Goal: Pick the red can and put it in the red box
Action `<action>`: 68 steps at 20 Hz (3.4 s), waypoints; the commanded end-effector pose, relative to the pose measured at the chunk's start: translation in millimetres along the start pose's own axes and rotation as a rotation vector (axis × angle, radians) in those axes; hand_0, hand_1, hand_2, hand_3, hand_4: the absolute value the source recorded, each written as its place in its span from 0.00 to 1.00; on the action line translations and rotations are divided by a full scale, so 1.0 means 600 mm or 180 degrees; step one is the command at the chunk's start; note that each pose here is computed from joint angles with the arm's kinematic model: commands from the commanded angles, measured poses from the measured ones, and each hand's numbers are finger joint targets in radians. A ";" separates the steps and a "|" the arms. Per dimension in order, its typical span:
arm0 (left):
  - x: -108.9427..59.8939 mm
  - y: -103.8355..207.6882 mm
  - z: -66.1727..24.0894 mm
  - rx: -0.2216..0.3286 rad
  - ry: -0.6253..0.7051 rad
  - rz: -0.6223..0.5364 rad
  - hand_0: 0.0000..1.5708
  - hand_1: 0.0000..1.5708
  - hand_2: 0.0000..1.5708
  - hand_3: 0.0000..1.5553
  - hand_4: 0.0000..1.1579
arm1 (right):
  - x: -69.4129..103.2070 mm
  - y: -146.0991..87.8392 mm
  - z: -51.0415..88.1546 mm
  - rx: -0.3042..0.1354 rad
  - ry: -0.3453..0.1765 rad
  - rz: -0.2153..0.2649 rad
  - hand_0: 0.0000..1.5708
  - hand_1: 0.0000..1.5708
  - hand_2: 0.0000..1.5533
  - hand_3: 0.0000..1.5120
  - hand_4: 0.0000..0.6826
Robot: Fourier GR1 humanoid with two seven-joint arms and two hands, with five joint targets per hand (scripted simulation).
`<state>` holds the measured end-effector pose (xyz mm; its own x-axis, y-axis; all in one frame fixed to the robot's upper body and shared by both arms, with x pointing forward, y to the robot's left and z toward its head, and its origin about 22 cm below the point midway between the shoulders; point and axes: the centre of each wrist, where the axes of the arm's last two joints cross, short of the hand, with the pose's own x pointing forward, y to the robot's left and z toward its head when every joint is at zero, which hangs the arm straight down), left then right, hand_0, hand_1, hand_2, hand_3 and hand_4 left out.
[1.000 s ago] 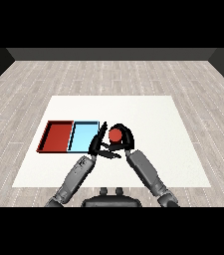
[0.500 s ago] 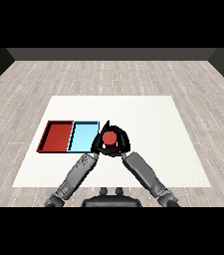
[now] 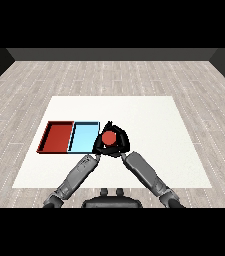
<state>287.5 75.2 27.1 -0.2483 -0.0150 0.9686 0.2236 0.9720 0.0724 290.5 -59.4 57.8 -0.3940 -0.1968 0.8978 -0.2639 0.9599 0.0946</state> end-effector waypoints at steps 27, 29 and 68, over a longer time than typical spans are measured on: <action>0.008 -0.028 -0.007 0.0293 -0.0021 0.0056 1.00 1.00 1.00 0.96 0.98 | 0.013 0.006 0.001 0.0210 -0.0111 -0.0281 0.00 0.00 0.00 0.00 0.00; 0.008 -0.029 -0.007 0.0293 -0.0022 0.0057 1.00 1.00 1.00 0.96 0.98 | 0.014 0.005 0.002 0.0211 -0.0111 -0.0282 0.00 0.00 0.00 0.00 0.00; 0.047 0.221 -0.005 0.1007 -0.0073 -0.0777 1.00 1.00 0.99 0.91 0.97 | 0.065 -0.291 0.105 -0.0970 -0.0122 0.0527 0.00 0.00 0.00 0.00 0.00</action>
<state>302.2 179.1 56.8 -0.2803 -0.2122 0.9361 -0.0901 0.9768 0.1945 264.5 -239.7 73.4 -0.5086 -0.0721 0.8580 0.0403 0.9934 0.1074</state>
